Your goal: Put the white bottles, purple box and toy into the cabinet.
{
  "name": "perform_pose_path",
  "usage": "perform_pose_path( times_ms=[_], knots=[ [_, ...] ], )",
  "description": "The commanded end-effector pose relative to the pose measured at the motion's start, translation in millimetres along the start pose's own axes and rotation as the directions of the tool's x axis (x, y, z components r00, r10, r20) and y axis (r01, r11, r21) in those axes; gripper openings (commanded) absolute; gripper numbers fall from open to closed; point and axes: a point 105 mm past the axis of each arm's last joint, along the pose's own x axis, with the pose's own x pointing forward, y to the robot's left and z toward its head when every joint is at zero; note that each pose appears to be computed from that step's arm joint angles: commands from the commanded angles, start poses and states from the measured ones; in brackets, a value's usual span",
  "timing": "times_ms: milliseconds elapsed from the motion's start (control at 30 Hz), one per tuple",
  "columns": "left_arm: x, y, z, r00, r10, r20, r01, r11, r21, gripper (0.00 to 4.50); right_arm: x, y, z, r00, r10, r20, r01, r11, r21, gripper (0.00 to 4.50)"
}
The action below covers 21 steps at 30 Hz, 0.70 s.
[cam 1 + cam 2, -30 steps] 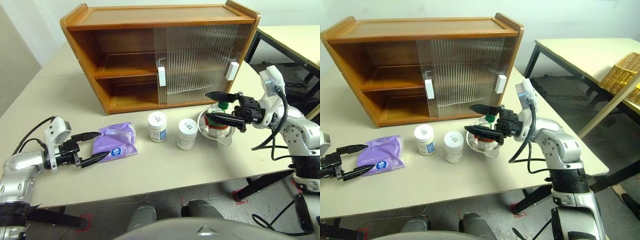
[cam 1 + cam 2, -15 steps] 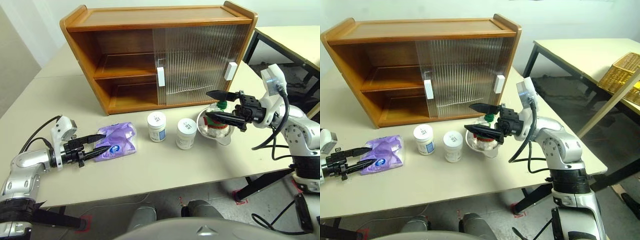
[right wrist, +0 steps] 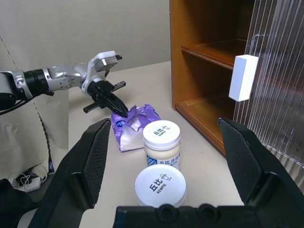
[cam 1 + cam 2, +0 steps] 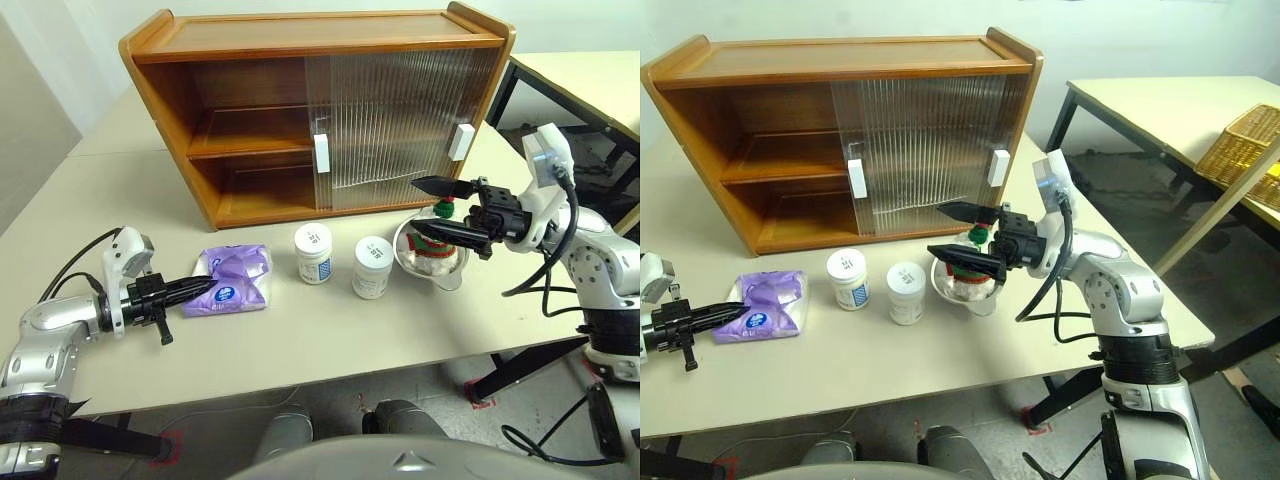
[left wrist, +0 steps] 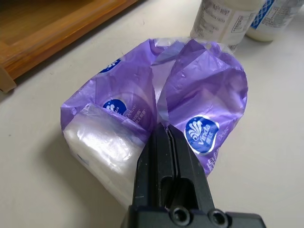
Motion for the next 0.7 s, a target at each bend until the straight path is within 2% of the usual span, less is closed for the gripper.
perform_pose_path(
  times_ms=[33, 233, 700],
  knots=[
    [6, 4, 36, 0.994, -0.009, 0.107, 0.008, 1.000, 0.010, 0.02, 2, -2, 5, 1.000, -0.003, 0.017, 0.003, 1.000, -0.020, 4.50],
    [9, 8, 85, 0.968, -0.015, 0.251, 0.014, 1.000, 0.009, 0.02, 5, -2, 4, 1.000, 0.004, 0.019, -0.004, 1.000, -0.019, 4.50],
    [2, 8, 133, 0.942, -0.058, 0.331, 0.033, 0.996, 0.080, 0.02, 9, -2, 3, 1.000, 0.017, 0.024, -0.017, 1.000, -0.024, 4.50]
  ],
)
